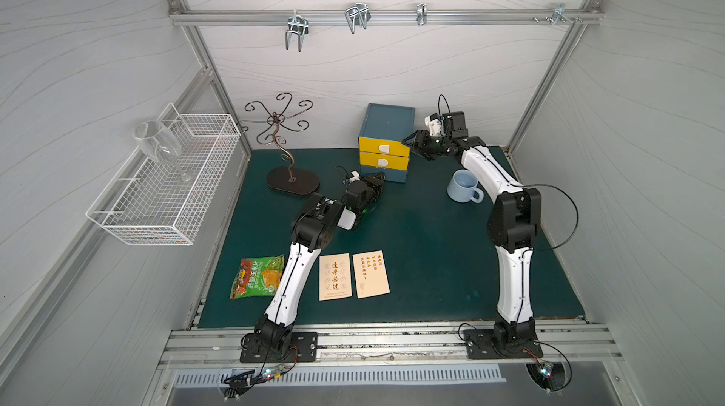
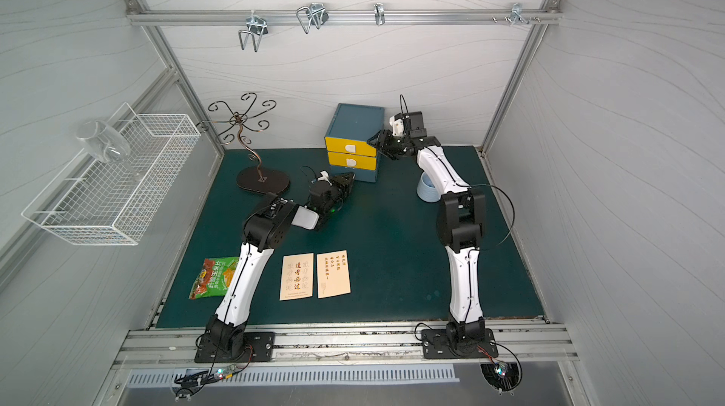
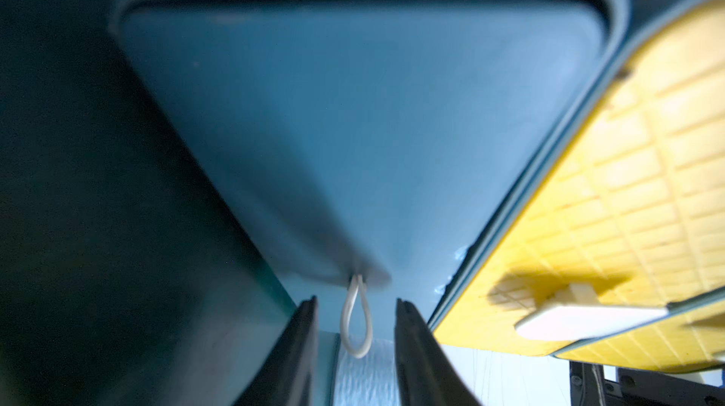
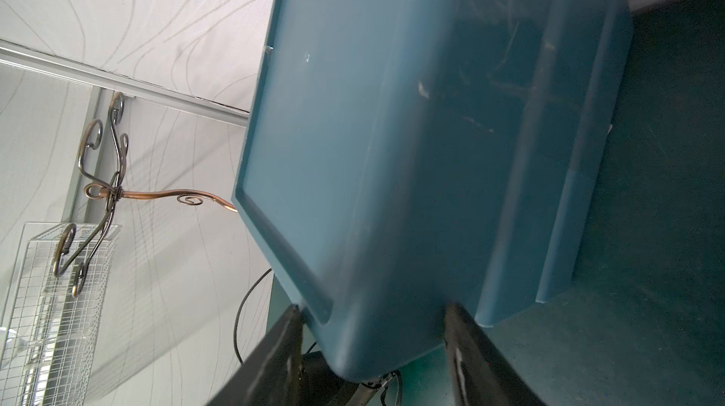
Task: Take the postcards out of the drawer
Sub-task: Open the drawer in the storage box.
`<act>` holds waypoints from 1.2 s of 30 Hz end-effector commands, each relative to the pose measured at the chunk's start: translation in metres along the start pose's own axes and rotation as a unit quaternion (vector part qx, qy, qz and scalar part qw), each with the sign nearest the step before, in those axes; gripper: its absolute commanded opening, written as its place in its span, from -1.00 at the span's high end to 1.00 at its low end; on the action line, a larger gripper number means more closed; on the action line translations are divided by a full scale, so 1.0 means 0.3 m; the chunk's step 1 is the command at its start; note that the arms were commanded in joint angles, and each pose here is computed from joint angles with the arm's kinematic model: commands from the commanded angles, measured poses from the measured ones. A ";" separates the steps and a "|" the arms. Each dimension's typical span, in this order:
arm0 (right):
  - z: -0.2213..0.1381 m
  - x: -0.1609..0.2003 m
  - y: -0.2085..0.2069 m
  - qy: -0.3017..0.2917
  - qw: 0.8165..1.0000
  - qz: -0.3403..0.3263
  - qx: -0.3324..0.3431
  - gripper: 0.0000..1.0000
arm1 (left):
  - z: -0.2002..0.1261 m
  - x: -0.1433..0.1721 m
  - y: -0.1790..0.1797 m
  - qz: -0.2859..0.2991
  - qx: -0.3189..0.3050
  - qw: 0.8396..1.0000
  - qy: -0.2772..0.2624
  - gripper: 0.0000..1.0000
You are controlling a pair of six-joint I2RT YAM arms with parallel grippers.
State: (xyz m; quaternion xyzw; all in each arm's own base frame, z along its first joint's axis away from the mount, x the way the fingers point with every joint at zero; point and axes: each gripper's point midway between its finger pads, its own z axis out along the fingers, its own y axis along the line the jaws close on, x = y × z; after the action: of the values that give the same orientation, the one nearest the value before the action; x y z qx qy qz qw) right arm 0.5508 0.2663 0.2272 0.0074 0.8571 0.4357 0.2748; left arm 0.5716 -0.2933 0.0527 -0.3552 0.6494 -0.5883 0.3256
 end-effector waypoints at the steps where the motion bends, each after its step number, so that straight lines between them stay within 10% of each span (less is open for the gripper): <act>1: 0.016 0.060 -0.101 0.023 0.998 0.033 0.044 -0.16 | 0.013 0.005 0.067 0.001 -0.012 1.000 0.000 0.43; 8: 0.012 0.058 -0.097 0.022 0.998 0.032 0.044 -0.15 | 0.008 0.008 0.072 0.004 -0.015 1.000 0.003 1.00; 36: 0.017 0.057 -0.109 0.019 0.998 0.041 0.041 -0.15 | -0.249 0.105 -0.012 0.023 0.004 0.999 0.036 1.00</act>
State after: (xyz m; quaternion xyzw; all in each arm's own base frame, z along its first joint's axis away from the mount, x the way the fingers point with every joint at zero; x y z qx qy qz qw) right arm 0.5509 0.2641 0.2269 0.0111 0.8554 0.4385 0.2757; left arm 0.4986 -0.2768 0.0486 -0.3381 0.6690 -0.5866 0.3066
